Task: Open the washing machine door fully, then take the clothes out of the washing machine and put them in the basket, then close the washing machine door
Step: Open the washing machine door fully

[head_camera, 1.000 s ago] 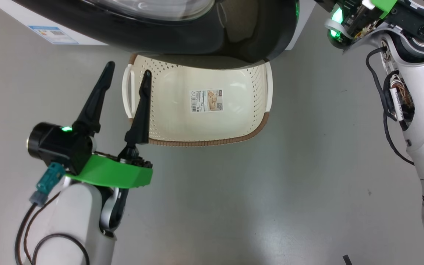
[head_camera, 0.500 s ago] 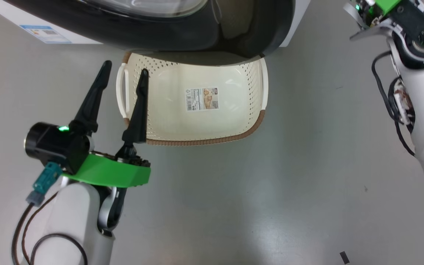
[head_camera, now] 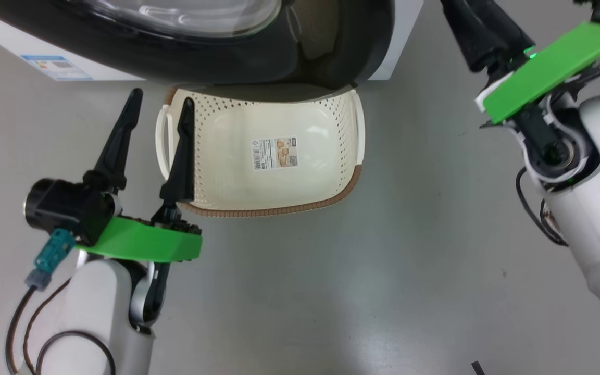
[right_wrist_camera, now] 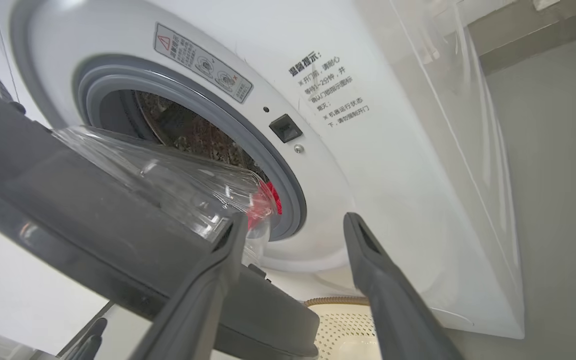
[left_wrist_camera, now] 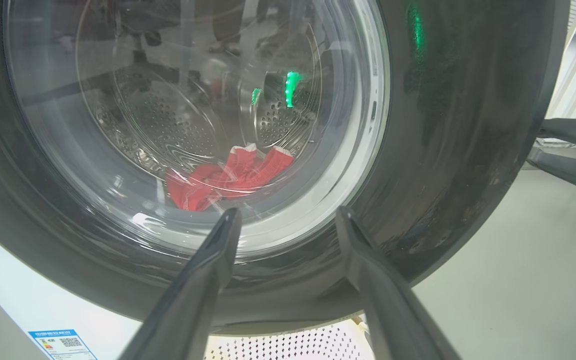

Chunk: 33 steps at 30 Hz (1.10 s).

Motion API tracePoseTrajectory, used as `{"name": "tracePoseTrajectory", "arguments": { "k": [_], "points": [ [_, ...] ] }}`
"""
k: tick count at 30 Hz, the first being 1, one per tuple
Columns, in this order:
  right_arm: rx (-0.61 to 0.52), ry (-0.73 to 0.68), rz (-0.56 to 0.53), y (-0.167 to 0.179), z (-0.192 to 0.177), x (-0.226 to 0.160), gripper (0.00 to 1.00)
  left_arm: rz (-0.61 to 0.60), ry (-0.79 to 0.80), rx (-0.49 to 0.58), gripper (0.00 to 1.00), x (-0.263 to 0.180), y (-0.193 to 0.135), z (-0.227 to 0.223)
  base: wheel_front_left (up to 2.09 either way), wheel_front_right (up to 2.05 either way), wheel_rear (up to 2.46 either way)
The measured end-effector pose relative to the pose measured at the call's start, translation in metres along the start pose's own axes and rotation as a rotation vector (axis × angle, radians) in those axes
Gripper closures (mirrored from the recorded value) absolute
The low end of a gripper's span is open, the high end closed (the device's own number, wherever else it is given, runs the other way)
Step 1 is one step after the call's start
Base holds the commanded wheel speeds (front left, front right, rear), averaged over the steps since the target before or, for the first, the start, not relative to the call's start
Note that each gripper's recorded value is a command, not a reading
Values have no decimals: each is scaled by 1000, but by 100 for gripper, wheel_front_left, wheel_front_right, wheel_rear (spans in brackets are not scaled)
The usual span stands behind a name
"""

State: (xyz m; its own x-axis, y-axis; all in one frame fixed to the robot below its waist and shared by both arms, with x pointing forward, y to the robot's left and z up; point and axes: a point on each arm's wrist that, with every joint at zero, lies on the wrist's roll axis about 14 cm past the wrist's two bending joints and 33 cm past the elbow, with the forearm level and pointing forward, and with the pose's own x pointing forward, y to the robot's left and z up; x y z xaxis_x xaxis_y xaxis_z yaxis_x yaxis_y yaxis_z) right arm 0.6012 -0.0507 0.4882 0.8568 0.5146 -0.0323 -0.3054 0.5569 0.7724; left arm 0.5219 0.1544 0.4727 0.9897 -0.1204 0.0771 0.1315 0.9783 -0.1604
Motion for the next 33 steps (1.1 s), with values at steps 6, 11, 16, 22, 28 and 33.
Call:
{"name": "tracePoseTrajectory", "arguments": {
  "k": [6,11,16,22,28,33],
  "points": [
    [-175,-70,-25,-5,2,-17,0,11,19,-8,0,-8,1,-3,0,0,0],
    [-301,-115,-49,-12,-1,-33,0,17,22,-10,0,-14,0,0,0,0,0],
    [-359,-135,-76,-16,0,-49,0,24,27,-15,0,-23,1,2,0,0,0],
    [-447,-194,-77,-7,7,-68,0,26,8,-18,0,-26,0,11,0,0,0],
    [-514,-226,-111,-9,3,-85,0,29,7,-22,0,-29,-1,11,0,0,0],
    [-623,-249,-129,-7,6,-94,0,34,-4,-26,0,-28,1,14,0,0,0]
  ]
}}
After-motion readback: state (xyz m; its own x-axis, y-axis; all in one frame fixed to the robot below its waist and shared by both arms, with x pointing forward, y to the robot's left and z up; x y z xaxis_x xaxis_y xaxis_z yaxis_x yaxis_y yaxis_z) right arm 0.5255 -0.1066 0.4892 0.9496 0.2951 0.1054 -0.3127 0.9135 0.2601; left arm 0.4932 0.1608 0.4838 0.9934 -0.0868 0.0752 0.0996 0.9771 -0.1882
